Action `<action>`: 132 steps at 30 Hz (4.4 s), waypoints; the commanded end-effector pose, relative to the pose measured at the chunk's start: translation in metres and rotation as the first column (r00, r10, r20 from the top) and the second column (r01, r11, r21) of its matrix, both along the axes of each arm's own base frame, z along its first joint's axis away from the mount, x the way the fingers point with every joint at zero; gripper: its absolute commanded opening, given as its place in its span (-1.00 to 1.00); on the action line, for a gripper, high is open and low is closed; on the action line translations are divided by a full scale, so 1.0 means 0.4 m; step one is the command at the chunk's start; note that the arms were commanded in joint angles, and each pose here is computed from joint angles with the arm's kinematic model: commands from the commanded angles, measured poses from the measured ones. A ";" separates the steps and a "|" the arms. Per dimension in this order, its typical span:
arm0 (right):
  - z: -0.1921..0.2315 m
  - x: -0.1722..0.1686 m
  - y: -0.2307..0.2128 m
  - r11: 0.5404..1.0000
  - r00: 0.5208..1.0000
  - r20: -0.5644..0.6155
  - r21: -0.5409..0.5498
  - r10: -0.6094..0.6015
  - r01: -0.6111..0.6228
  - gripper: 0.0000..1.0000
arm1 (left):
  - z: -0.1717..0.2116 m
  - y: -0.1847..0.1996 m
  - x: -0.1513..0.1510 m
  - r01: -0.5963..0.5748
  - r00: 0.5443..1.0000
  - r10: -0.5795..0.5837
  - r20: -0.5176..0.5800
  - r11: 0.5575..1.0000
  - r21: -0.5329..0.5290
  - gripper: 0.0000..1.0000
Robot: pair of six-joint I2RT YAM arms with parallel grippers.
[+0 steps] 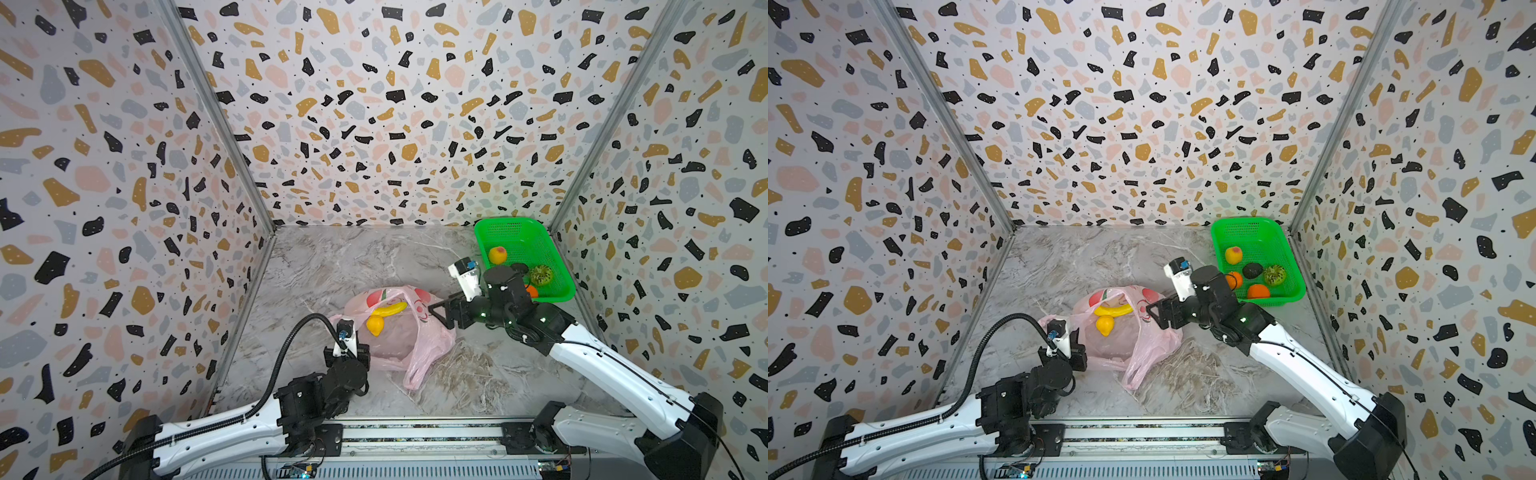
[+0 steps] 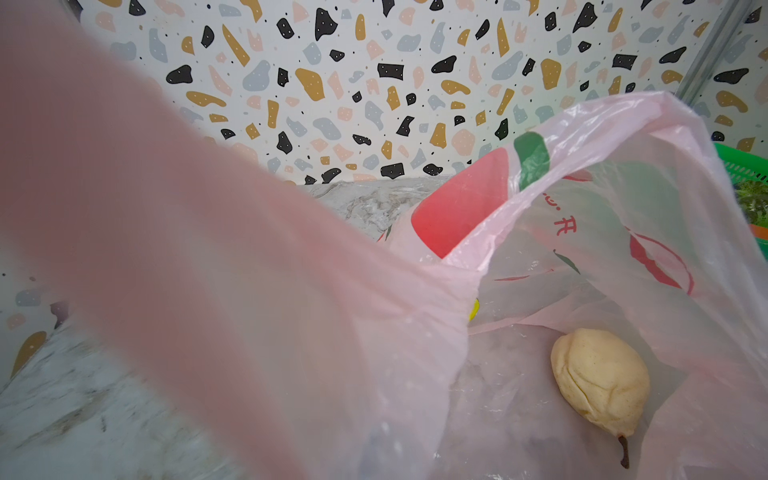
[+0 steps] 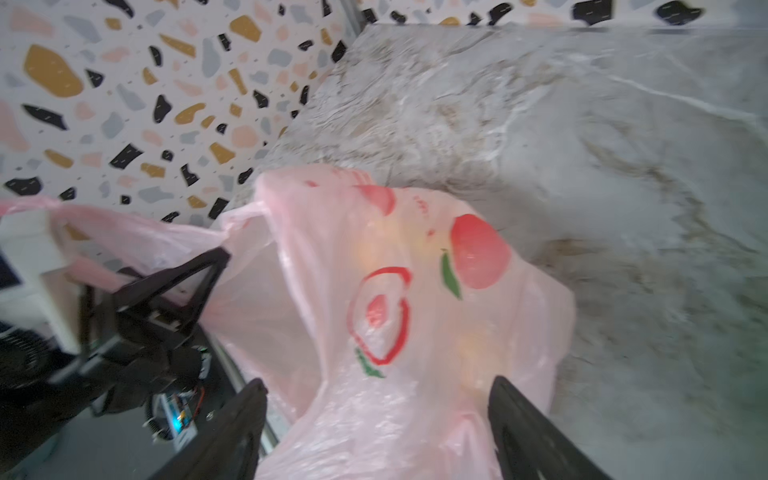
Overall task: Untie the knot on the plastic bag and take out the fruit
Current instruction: 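Move the open right gripper over the bag mouth and lower it inside, then lower the right gripper deeper into the bag toward the yellow lemon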
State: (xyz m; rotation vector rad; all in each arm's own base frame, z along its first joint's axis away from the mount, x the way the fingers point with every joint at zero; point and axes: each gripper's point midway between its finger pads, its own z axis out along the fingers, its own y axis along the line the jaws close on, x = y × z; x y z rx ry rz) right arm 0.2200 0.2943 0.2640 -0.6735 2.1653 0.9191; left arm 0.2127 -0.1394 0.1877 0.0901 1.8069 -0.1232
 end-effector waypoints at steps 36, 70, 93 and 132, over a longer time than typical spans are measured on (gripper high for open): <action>-0.247 0.049 -0.015 0.721 0.964 0.265 -0.669 0.006 0.179 0.63 | 0.053 -0.004 -0.003 0.022 0.999 -0.019 0.043 0.998 -0.053 -1.00; -0.287 0.036 0.190 0.688 0.944 0.057 -0.699 0.325 -0.195 0.61 | 0.052 -0.026 -0.005 0.066 0.997 -0.065 0.035 0.997 -0.037 -1.00; -0.353 0.046 0.213 0.810 0.980 0.115 -0.583 0.160 -0.064 0.61 | 0.027 -0.027 -0.014 0.083 0.997 -0.083 0.003 0.994 -0.072 -1.00; -0.461 0.090 0.363 0.979 0.994 0.048 -0.185 0.095 -0.085 0.67 | -0.025 -0.005 -0.013 -0.015 0.996 0.005 -0.088 0.993 -0.119 -1.00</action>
